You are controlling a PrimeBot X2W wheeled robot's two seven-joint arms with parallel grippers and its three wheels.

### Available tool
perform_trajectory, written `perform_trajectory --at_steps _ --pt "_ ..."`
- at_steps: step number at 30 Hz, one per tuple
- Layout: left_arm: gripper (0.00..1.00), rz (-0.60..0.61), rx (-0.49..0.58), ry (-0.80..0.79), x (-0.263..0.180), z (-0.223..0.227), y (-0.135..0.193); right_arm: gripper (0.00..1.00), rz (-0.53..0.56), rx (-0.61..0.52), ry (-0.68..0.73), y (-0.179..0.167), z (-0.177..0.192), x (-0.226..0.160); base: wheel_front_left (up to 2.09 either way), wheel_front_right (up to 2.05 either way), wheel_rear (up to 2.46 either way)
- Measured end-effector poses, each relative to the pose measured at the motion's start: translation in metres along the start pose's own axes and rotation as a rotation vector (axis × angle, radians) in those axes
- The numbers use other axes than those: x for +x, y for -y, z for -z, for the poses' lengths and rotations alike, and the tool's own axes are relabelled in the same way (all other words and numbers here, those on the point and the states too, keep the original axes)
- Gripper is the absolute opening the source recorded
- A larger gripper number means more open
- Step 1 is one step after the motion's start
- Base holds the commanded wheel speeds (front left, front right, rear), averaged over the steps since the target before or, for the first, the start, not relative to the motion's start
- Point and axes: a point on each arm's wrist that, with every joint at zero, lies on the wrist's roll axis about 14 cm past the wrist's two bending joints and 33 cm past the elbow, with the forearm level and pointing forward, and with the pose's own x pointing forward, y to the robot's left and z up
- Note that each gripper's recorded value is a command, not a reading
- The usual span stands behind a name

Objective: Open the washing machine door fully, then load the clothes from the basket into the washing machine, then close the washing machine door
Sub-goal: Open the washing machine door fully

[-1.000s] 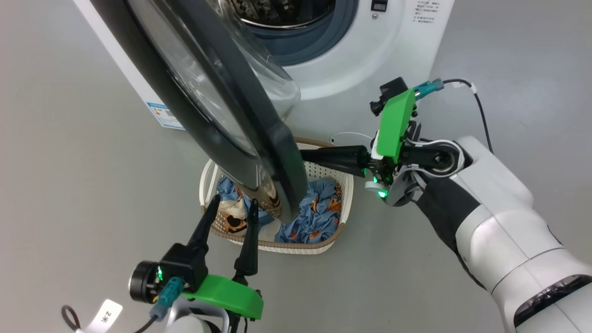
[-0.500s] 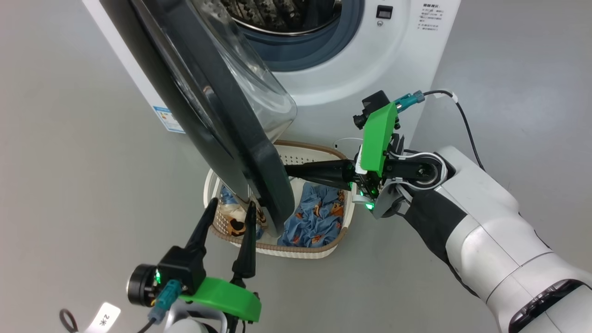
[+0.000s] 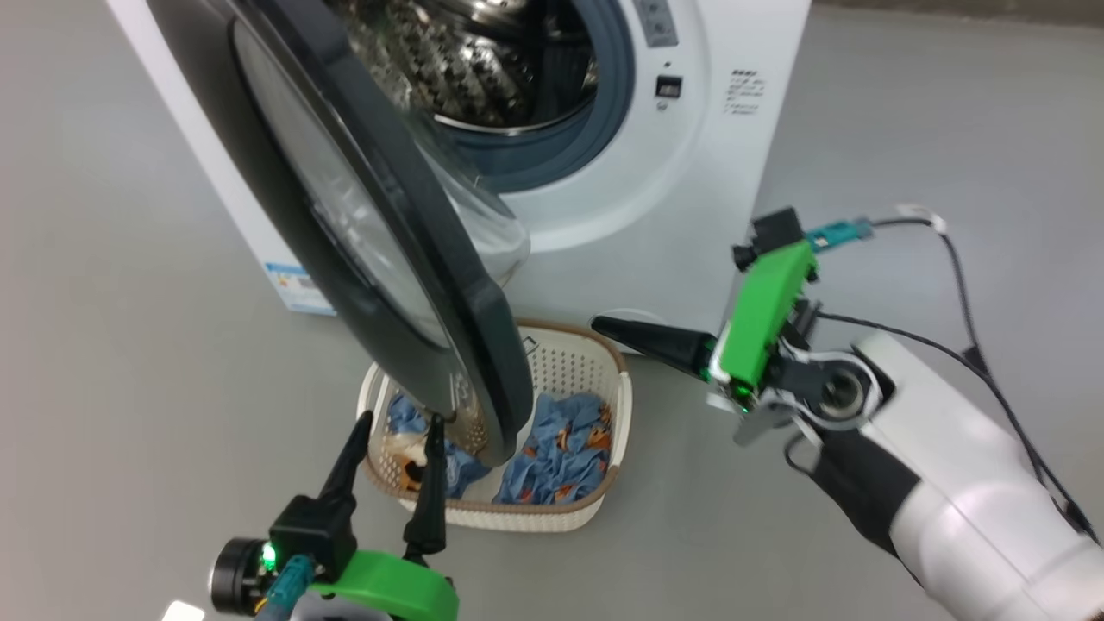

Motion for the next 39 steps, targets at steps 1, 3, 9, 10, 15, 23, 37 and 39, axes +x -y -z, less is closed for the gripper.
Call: perform_trajectory --at_steps 1,3,9,10,15,23,37,39 --pt "1.00 0.000 0.000 0.000 0.000 0.000 0.000 0.00 0.000 0.000 0.000 0.000 0.000 0.000 0.00 0.00 0.00" --pt "1.00 -0.002 -0.001 0.005 -0.002 -0.001 -0.001 0.00 0.027 -0.074 0.068 0.005 -0.002 -0.014 0.00 0.00 0.00" --pt "1.00 0.010 0.000 0.020 -0.004 -0.005 0.001 0.00 0.184 -0.308 0.280 0.041 -0.011 -0.065 0.00 0.00 0.00" --pt "1.00 0.015 -0.002 0.025 -0.003 -0.007 0.002 0.00 0.203 -0.342 0.315 0.045 -0.012 -0.073 0.00 0.00 0.00" --pt "1.00 0.035 0.000 0.034 -0.003 -0.009 0.006 0.00 0.254 -0.475 0.496 0.051 -0.020 -0.110 0.00 0.00 0.00" --pt "1.00 0.061 0.015 0.056 0.000 -0.015 0.012 0.00 0.406 -0.700 0.727 0.071 -0.036 -0.179 0.00 0.00 0.00" --pt "1.00 0.084 0.011 0.055 -0.002 -0.015 0.017 0.00 0.621 -0.762 1.027 0.075 -0.006 -0.251 0.00 0.00 0.00" --pt "1.00 0.083 0.011 0.047 -0.004 -0.012 0.017 0.00 0.640 -0.757 1.026 0.078 0.005 -0.252 0.00 0.00 0.00"
